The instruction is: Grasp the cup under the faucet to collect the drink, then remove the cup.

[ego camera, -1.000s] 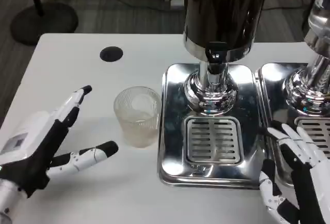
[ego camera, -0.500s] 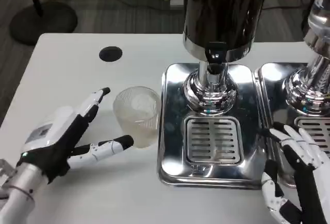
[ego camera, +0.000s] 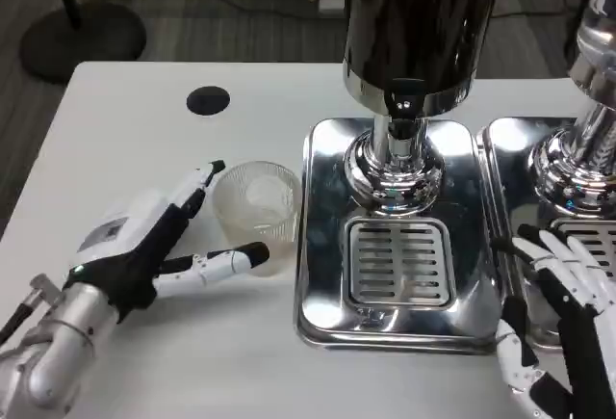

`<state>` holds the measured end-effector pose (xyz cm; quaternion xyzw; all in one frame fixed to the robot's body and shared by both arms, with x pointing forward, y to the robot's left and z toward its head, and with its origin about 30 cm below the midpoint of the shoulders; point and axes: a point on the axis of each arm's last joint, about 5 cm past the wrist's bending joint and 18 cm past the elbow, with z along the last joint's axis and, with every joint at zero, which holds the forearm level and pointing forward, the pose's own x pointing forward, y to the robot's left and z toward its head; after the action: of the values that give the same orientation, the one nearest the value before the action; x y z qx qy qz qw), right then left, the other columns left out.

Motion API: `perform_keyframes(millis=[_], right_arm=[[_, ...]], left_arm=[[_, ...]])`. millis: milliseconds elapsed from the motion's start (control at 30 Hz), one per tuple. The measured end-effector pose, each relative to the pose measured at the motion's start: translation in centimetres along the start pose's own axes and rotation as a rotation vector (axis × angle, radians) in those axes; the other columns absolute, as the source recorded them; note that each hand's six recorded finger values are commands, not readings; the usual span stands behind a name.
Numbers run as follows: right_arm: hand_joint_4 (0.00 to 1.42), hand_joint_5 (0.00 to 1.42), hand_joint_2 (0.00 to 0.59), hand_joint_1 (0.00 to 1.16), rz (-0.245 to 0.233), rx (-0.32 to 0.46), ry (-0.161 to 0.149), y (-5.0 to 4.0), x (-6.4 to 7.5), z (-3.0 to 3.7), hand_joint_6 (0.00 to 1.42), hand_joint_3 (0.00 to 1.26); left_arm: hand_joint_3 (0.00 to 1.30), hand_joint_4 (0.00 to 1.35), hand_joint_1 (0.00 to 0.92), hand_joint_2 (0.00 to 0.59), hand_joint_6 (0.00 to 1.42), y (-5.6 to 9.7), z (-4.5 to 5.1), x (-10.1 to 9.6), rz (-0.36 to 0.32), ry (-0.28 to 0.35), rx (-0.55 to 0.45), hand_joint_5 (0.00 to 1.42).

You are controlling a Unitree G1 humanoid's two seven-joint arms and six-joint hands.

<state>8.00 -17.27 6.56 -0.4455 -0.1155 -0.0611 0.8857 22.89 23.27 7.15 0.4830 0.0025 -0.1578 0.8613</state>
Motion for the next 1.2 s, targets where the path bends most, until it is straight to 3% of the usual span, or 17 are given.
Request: perform_keyframes(millis=[500, 867, 1133, 1200], right_arm=[[0.17, 0.13, 0.586, 0.50, -0.006, 0.014, 0.011, -0.40, -0.2, -0.14, 0.31, 0.30], [0.16, 0.13, 0.586, 0.50, -0.004, 0.057, 0.018, -0.45, -0.1, -0.08, 0.33, 0.30], [0.16, 0.14, 0.586, 0.49, -0.009, 0.075, 0.021, -0.41, 0.2, -0.03, 0.33, 0.30], [0.16, 0.14, 0.586, 0.49, -0.008, 0.078, 0.023, -0.37, 0.2, -0.03, 0.35, 0.30]], left_arm=[[0.01, 0.02, 0.064, 0.022, 0.25, -0.3, 1.52, 2.2, 0.002, 0.005, 0.030, 0.12], [0.24, 0.24, 0.173, 0.090, 0.43, -1.0, 1.73, 2.5, 0.054, -0.035, 0.017, 0.33], [0.33, 0.34, 0.207, 0.129, 0.54, -1.5, 1.17, 2.4, 0.079, -0.059, 0.005, 0.45], [0.34, 0.37, 0.213, 0.136, 0.64, -1.5, 1.04, 2.5, 0.077, -0.061, 0.001, 0.52]])
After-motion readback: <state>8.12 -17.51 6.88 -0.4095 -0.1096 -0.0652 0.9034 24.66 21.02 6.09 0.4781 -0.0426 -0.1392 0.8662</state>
